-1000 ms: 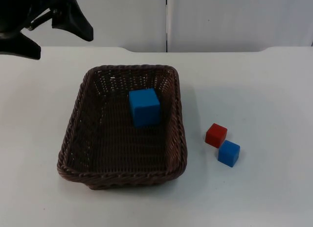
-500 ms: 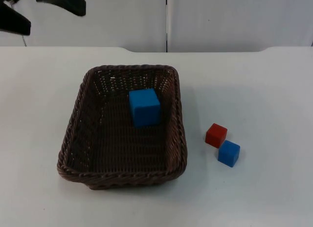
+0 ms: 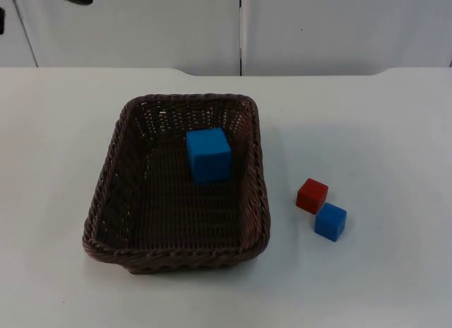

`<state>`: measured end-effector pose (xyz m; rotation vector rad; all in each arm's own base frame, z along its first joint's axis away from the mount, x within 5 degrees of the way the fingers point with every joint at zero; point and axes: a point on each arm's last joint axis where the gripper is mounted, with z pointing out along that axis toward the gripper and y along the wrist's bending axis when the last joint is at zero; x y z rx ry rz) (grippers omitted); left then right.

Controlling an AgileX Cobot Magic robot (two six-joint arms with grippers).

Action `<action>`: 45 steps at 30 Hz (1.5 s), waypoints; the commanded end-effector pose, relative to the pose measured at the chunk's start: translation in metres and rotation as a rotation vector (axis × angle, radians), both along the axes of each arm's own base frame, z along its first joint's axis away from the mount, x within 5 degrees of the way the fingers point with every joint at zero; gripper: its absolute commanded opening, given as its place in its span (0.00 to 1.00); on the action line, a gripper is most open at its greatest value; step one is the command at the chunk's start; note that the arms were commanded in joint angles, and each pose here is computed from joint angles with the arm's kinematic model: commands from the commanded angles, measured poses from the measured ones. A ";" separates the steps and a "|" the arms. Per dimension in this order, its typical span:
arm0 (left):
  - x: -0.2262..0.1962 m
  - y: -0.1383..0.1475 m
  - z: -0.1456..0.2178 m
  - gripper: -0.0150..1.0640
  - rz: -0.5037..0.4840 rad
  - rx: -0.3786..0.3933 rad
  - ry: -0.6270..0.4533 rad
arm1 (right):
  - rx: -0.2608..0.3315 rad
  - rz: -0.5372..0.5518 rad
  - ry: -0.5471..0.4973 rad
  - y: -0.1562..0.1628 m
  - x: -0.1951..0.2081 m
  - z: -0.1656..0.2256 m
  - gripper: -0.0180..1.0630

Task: Pick up the basket with the left hand and place the largest block into the basket with the right hand.

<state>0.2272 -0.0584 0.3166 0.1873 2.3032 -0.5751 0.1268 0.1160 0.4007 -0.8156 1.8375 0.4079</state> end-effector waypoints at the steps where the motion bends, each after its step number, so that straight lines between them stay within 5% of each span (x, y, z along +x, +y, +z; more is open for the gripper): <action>1: -0.014 0.003 0.000 0.87 0.005 0.022 -0.033 | 0.025 0.002 -0.014 -0.007 -0.009 -0.004 0.70; 21: -0.151 0.016 0.031 0.87 -0.044 0.062 -0.396 | 0.117 -0.028 -0.001 -0.067 -0.073 -0.071 0.70; 37: -0.224 0.038 0.007 0.87 0.085 0.163 -0.440 | 0.155 -0.040 -0.002 -0.122 -0.131 -0.099 0.70; 45: -0.239 0.040 -0.028 0.87 0.064 0.199 -0.393 | 0.045 -0.052 0.115 -0.124 -0.133 -0.117 0.70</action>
